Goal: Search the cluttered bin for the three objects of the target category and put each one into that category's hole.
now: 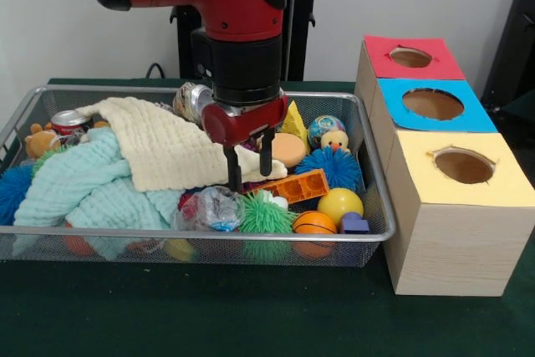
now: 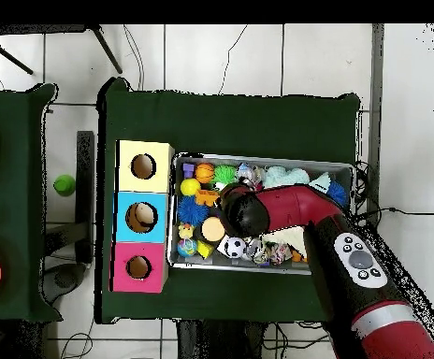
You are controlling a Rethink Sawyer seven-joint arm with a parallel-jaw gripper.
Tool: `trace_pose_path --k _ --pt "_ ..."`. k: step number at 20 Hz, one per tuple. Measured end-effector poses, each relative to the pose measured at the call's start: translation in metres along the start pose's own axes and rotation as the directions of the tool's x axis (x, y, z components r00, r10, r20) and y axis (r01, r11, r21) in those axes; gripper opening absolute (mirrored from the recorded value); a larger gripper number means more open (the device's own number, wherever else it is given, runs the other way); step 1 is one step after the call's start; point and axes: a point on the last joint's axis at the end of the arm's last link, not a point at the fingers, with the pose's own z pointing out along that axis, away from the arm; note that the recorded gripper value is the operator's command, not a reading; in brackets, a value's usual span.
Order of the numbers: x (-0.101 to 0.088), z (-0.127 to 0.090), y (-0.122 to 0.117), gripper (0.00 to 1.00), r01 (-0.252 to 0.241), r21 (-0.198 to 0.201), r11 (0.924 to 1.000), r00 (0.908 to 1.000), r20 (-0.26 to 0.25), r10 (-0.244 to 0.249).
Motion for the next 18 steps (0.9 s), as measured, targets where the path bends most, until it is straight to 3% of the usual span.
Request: trace_pose_path --k 7,18 --pt "-0.002 -0.006 0.006 1.0 0.051 0.033 0.9981 0.9981 -0.036 -0.05" --pt "0.013 -0.007 0.006 1.0 0.14 0.085 0.9866 0.9853 -0.111 -0.13"
